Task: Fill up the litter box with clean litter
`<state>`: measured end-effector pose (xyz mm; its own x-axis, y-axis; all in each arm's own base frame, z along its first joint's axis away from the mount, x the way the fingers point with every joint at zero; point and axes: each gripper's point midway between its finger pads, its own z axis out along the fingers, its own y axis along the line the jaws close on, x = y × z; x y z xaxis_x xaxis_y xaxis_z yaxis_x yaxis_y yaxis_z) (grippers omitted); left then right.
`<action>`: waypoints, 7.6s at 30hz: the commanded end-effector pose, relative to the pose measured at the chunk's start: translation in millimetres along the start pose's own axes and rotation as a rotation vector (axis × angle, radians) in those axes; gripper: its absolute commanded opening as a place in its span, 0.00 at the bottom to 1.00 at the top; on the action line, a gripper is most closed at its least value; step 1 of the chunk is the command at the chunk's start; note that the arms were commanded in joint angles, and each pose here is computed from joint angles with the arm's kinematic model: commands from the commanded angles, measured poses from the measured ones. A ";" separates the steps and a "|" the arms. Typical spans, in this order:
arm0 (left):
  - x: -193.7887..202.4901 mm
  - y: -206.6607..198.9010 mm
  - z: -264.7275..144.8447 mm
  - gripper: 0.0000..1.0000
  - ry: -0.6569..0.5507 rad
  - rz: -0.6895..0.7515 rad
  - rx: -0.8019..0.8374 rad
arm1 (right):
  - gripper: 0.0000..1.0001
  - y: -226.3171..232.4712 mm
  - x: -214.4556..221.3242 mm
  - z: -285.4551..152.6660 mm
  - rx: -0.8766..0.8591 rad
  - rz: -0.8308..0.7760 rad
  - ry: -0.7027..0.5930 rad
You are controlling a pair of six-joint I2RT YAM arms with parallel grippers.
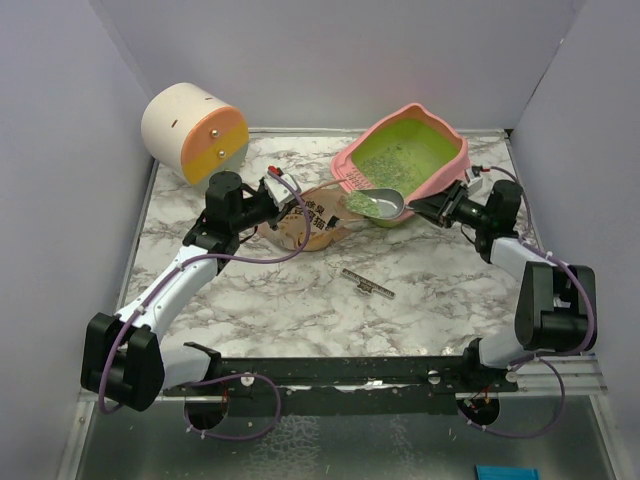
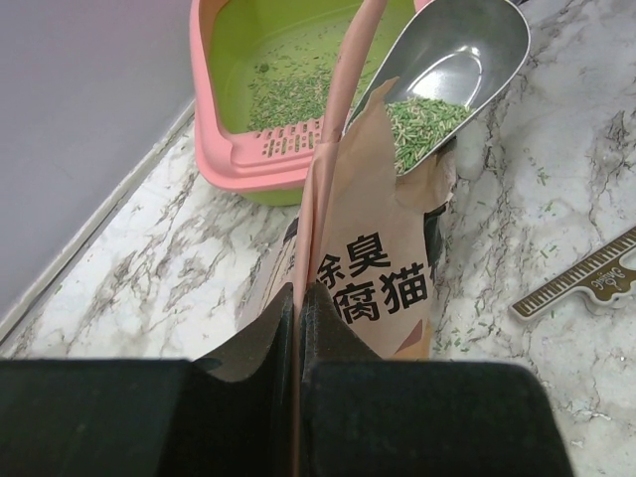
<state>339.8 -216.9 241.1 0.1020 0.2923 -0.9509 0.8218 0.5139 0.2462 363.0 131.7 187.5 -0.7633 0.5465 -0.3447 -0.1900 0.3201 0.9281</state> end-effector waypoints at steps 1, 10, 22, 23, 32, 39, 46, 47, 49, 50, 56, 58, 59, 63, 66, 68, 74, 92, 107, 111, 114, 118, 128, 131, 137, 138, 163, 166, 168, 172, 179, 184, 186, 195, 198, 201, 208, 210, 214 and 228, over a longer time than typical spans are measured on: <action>-13.5 2.4 -4.4 0.00 -0.040 0.010 -0.016 | 0.01 6.7 -5.4 -16.5 -0.017 0.014 -0.027; -11.7 2.1 -3.5 0.00 -0.036 0.005 -0.014 | 0.01 22.2 -34.8 -41.6 -0.054 0.036 -0.124; -12.1 1.5 -2.9 0.00 -0.039 0.003 -0.009 | 0.01 54.8 -110.0 -40.5 -0.015 -0.103 -0.256; -12.1 1.5 -2.7 0.00 -0.039 0.000 -0.008 | 0.01 55.7 -115.8 -40.6 0.001 -0.117 -0.271; -10.3 -0.5 0.5 0.00 -0.039 -0.017 0.009 | 0.01 62.4 -162.8 -54.6 0.178 -0.263 -0.448; -7.1 -0.5 1.4 0.00 -0.031 -0.020 0.010 | 0.01 60.2 -194.7 -66.9 0.316 -0.369 -0.550; -5.3 -1.0 3.3 0.00 -0.028 -0.025 0.017 | 0.01 70.3 -205.4 -78.7 0.457 -0.493 -0.618; -5.2 -1.8 3.7 0.00 -0.027 -0.028 0.020 | 0.01 72.9 -205.7 -79.1 0.469 -0.513 -0.626; -5.4 -2.1 4.1 0.00 -0.028 -0.030 0.024 | 0.01 76.9 -205.0 -78.0 0.494 -0.550 -0.636; -5.8 -2.0 4.1 0.00 -0.029 -0.030 0.024 | 0.01 79.2 -205.7 -77.8 0.507 -0.572 -0.643; -5.3 -4.2 4.1 0.00 -0.029 -0.034 0.034 | 0.01 92.3 -211.2 -67.7 0.553 -0.697 -0.634; -7.0 -5.1 3.9 0.00 -0.034 -0.032 0.039 | 0.01 99.7 -215.0 -67.3 0.572 -0.740 -0.644; -6.1 -4.8 3.6 0.00 -0.031 -0.032 0.038 | 0.01 103.1 -216.5 -67.6 0.581 -0.765 -0.648; -7.3 -4.5 3.3 0.00 -0.034 -0.031 0.037 | 0.01 116.7 -221.7 -69.3 0.629 -0.833 -0.674; -8.2 -4.9 2.8 0.00 -0.036 -0.030 0.038 | 0.01 125.9 -221.5 -67.9 0.666 -0.894 -0.696; -9.4 -5.0 2.5 0.00 -0.040 -0.027 0.038 | 0.01 128.5 -221.3 -65.7 0.711 -0.937 -0.711; -9.7 -6.2 2.1 0.00 -0.041 -0.027 0.041 | 0.01 135.6 -213.2 -50.3 0.815 -1.058 -0.726; -10.8 -8.2 1.2 0.00 -0.044 -0.025 0.050 | 0.01 157.4 -164.5 -0.8 0.900 -1.297 -0.621; -8.6 -6.1 4.5 0.00 -0.033 -0.044 0.048 | 0.01 174.5 -25.4 21.0 0.400 -0.961 -0.018; -10.1 -5.5 3.3 0.00 -0.035 -0.041 0.043 | 0.01 165.7 3.0 16.8 0.331 -0.917 0.056; -11.3 -4.0 1.8 0.00 -0.036 -0.034 0.033 | 0.01 155.7 17.1 16.9 0.313 -0.895 0.108; -10.2 -2.2 0.3 0.00 -0.028 -0.025 0.019 | 0.01 151.1 23.2 13.9 0.318 -0.893 0.126; -17.6 -4.7 -2.6 0.00 -0.051 -0.011 0.028 | 0.01 129.5 43.2 46.2 0.266 -0.864 0.198; -19.3 -7.9 -3.7 0.00 -0.057 -0.004 0.046 | 0.01 123.9 42.8 64.6 0.255 -0.857 0.196; -24.7 -11.1 -8.1 0.00 -0.072 0.023 0.058 | 0.01 105.8 33.3 97.9 0.293 -0.829 0.193; -25.2 -11.7 -8.6 0.00 -0.075 0.025 0.058 | 0.01 103.0 32.3 102.9 0.299 -0.823 0.197; -26.3 -11.2 -11.5 0.00 -0.085 0.042 0.051 | 0.01 -16.6 122.4 177.9 0.495 -0.812 0.430; -23.9 -11.0 -10.0 0.00 -0.082 0.034 0.051 | 0.01 -31.2 137.9 179.0 0.483 -0.775 0.458; -18.8 -11.3 -6.3 0.00 -0.073 0.020 0.058 | 0.01 -41.2 154.4 182.8 0.443 -0.716 0.481; -9.9 -8.9 -2.4 0.00 -0.052 0.007 0.051 | 0.01 -40.6 173.9 186.4 0.369 -0.622 0.505; 0.0 -8.4 3.1 0.00 -0.030 -0.015 0.055 | 0.01 -43.5 193.8 190.4 0.297 -0.501 0.524; 6.7 -5.8 5.8 0.00 -0.010 -0.025 0.044 | 0.01 -33.4 196.7 190.5 0.202 -0.378 0.529; 7.9 -5.0 6.3 0.00 -0.007 -0.027 0.041 | 0.01 -28.5 192.6 189.6 0.167 -0.338 0.516; 7.9 -4.6 5.9 0.00 -0.006 -0.021 0.038 | 0.01 -1.4 170.9 182.8 -0.033 -0.185 0.436; 8.3 -3.5 5.4 0.00 -0.003 -0.017 0.032 | 0.01 10.7 161.6 180.4 -0.075 -0.172 0.402; 7.9 -3.7 4.7 0.00 -0.004 -0.016 0.031 | 0.01 20.0 151.3 175.7 -0.116 -0.138 0.376; 3.4 -2.1 0.6 0.00 -0.011 0.002 0.018 | 0.01 29.3 121.9 158.2 -0.169 -0.076 0.323; 2.6 -1.4 -0.7 0.00 -0.010 0.007 0.014 | 0.01 33.2 111.3 151.5 -0.169 -0.075 0.302; -1.0 2.0 -3.7 0.00 -0.017 0.015 -0.004 | 0.01 36.1 93.3 138.2 -0.144 -0.064 0.276; -8.7 10.3 -10.1 0.00 -0.043 0.027 -0.049 | 0.01 31.8 50.2 79.4 -0.085 0.004 0.178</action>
<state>340.9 -209.2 235.2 0.0931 0.2961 -0.9506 0.8140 0.5271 0.2440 373.6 247.5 172.5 -0.8684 0.3772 -0.3219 -0.2248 0.2792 0.9336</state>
